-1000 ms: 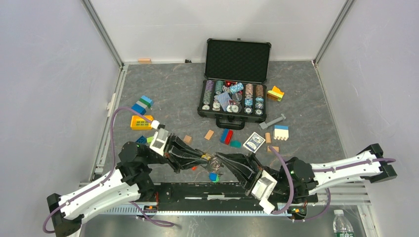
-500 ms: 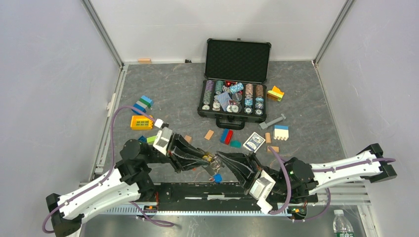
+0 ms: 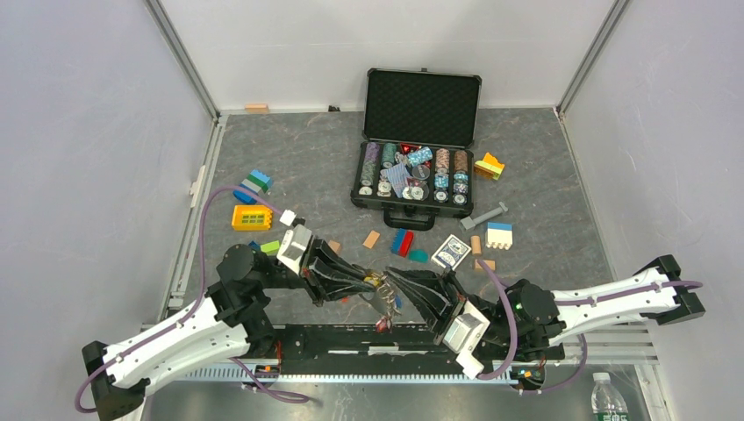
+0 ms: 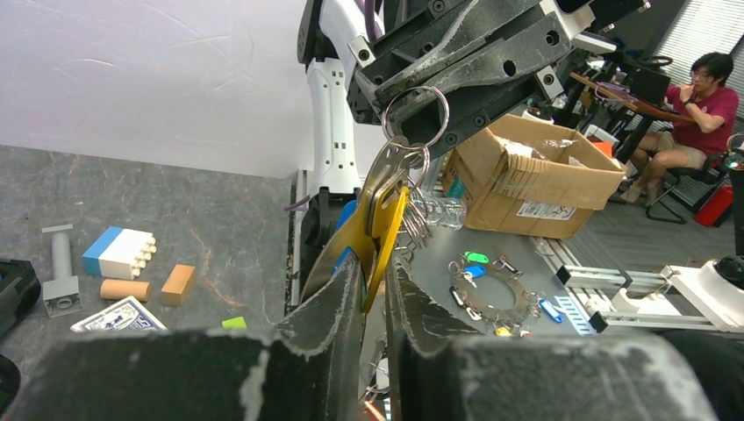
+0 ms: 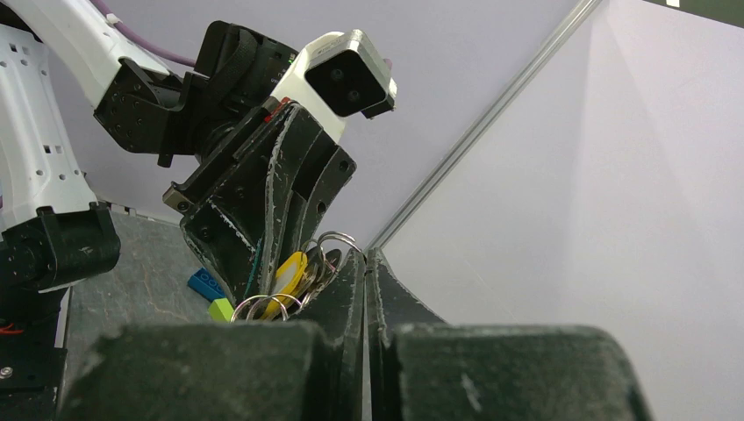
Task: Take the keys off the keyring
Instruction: Remove the key from the keyring.
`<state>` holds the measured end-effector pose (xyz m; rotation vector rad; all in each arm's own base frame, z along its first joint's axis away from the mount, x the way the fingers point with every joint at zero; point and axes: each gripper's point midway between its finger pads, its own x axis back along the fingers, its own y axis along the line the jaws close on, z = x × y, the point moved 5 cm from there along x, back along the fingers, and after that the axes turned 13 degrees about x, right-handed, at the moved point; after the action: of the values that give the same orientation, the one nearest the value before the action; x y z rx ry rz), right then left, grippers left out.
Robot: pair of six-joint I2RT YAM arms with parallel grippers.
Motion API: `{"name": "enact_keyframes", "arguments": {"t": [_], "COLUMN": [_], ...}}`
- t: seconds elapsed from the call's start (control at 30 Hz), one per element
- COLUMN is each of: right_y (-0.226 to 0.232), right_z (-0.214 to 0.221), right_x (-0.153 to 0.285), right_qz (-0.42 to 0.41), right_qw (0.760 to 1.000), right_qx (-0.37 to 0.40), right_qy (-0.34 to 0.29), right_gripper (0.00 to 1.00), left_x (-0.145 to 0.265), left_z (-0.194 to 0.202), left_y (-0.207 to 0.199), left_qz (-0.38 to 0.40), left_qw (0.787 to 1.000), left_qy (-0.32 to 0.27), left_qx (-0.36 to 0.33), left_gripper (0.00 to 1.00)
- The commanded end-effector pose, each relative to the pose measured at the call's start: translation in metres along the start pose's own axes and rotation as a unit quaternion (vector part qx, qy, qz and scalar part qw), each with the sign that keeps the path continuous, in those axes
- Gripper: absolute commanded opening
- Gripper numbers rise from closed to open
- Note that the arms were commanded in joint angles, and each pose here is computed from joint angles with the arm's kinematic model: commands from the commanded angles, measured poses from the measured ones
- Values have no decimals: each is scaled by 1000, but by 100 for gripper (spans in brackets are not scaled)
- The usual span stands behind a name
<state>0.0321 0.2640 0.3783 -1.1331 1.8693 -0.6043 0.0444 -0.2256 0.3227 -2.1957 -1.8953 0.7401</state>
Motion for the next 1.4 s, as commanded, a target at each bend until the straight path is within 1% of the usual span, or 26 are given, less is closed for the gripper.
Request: {"name": "enact_keyframes", "arguments": {"t": [0.0,0.07,0.1,0.13,0.17,0.27,0.47,0.67,0.8,0.97,1.23,1.37], "right_y": [-20,-20,-20,-20,-20,-20,-20,-19,-20,-21,-20,-20], "right_z": [-6,-6,-5,-5,-5,-5,-5,-5,-4,-4,-5,-5], "right_x": [3,3,3,3,3,3,3,4,4,5,4,4], "right_qz": [40,39,40,40,40,40,40,40,41,42,40,41], "right_qw": [999,999,999,999,999,999,999,999,999,999,999,999], "right_qx": [-11,-10,-10,-9,-9,-9,-10,-9,-9,-8,-8,-9], "right_qy": [-9,-9,-8,-8,-8,-8,-8,-8,-7,-7,-8,-9], "right_gripper": [0,0,0,0,0,0,0,0,0,0,0,0], "left_x": [-1,-1,0,0,1,1,2,3,8,17,18,15], "left_z": [-15,-15,-14,-14,-14,-14,-13,-11,-8,-11,-10,-11], "left_y": [-12,-12,-12,-11,-12,-11,-10,-10,-7,-6,-8,-10], "left_qz": [18,16,15,12,11,9,7,4,-21,-48,-44,-27], "left_qw": [999,999,999,999,999,999,999,999,998,997,997,997], "left_qy": [-7,-2,0,2,2,1,2,9,27,17,16,13], "left_qx": [-37,-38,-40,-40,-43,-44,-41,-37,-45,-65,-68,-65], "left_gripper": [17,17,20,28,33,38,39,37,40,44,44,42]}}
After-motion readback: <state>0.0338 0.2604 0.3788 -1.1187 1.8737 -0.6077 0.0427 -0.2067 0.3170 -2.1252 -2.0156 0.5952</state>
